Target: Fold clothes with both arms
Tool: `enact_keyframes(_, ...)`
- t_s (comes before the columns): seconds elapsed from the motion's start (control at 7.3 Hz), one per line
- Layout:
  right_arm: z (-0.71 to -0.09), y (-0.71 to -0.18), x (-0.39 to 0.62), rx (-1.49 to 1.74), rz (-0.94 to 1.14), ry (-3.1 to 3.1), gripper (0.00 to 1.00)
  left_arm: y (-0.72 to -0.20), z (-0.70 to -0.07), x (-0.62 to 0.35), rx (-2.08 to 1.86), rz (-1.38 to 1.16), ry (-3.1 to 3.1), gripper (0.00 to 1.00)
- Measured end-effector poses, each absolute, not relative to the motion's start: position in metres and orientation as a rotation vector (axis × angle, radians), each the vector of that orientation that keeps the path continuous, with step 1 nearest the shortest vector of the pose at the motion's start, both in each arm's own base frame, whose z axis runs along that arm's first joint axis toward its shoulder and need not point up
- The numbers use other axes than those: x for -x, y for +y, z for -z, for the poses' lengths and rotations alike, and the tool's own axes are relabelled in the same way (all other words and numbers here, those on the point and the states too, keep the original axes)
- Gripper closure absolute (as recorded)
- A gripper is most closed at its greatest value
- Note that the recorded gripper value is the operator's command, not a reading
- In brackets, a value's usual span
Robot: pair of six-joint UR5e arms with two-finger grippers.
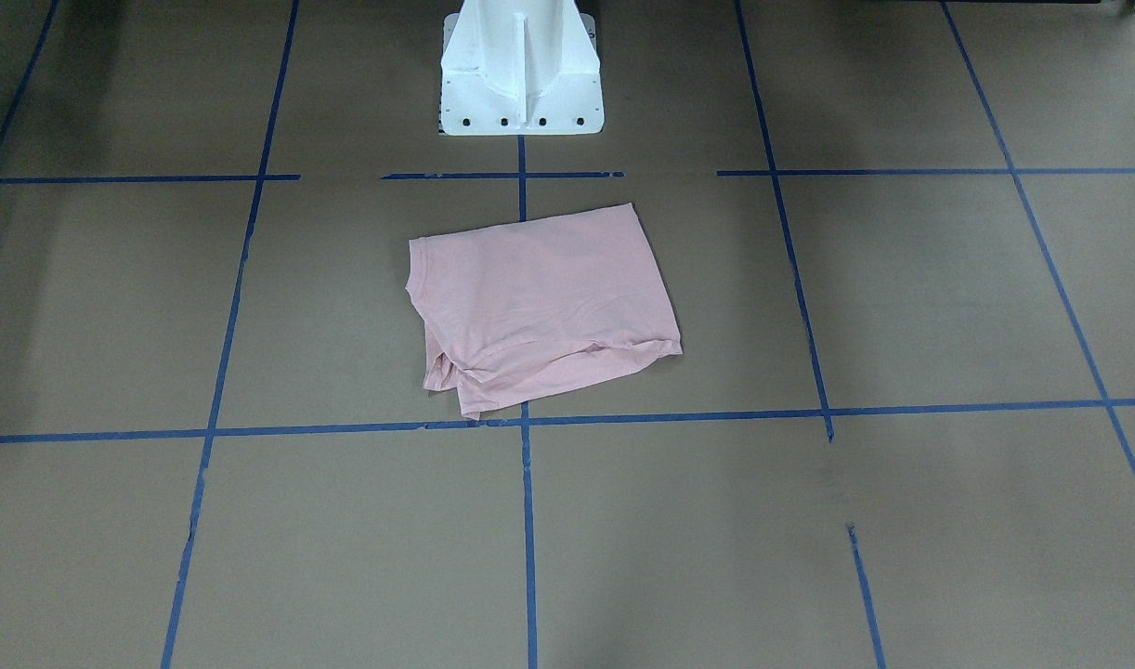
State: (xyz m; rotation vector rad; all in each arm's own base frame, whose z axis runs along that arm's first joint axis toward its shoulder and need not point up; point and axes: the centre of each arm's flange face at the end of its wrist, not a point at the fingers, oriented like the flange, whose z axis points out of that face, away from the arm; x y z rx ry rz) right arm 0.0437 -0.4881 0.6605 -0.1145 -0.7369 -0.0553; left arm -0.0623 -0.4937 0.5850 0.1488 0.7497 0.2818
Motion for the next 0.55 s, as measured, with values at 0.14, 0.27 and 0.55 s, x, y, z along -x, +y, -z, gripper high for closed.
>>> enact_keyframes(0.14, -0.665, -0.478, -0.052, 0.117, 0.034, -0.748, 0.0, -0.485, -0.592, 0.06, -0.134, -0.271, 0.782, 0.0)
enact_keyframes(0.27, -0.667, -0.471, -0.059, 0.113, 0.019, -0.753, 0.0, -0.483, -0.595, 0.06, -0.127, -0.265, 0.787, 0.0)
enact_keyframes(0.55, -0.668, -0.462, -0.067, 0.09, 0.016, -0.747, 0.0, -0.485, -0.595, 0.062, -0.123, -0.263, 0.763, 0.0)
